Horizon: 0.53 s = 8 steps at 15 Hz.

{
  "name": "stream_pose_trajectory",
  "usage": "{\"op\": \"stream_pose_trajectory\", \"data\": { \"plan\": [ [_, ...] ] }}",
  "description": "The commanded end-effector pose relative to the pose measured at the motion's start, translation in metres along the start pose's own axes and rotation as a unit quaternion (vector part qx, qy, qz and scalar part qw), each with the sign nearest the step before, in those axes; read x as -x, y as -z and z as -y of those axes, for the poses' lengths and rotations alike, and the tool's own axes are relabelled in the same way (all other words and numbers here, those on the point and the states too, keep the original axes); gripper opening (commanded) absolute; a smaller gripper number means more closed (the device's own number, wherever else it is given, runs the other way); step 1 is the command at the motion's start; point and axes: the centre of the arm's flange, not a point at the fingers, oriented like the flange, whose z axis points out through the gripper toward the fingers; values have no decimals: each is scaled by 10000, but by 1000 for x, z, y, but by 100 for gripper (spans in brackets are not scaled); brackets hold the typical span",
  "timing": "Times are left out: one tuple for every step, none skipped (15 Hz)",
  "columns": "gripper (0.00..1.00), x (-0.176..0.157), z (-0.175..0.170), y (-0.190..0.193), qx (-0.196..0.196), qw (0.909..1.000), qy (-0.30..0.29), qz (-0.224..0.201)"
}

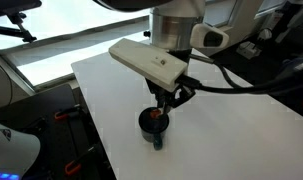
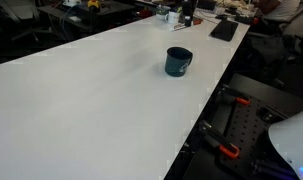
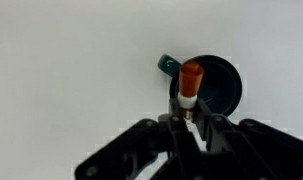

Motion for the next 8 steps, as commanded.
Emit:
{"op": "stream_pose_trajectory", "data": {
  "plan": [
    [5, -18, -13, -2, -113, 9998, 113, -100],
    [5, -23, -17, -4, -161, 9998, 108, -102],
    [5, -27, -22, -7, -241, 9995, 142, -112],
    [5, -32, -26, -11, -312, 9992, 197, -140],
    [5, -36, -29, -15, -320, 9990, 265, -140],
    [5, -43, -33, -20, -274, 9988, 374, -126],
    [5, -48, -37, -23, -214, 9986, 463, -109],
    [5, -54, -40, -26, -149, 9984, 533, -83]
  ]
}}
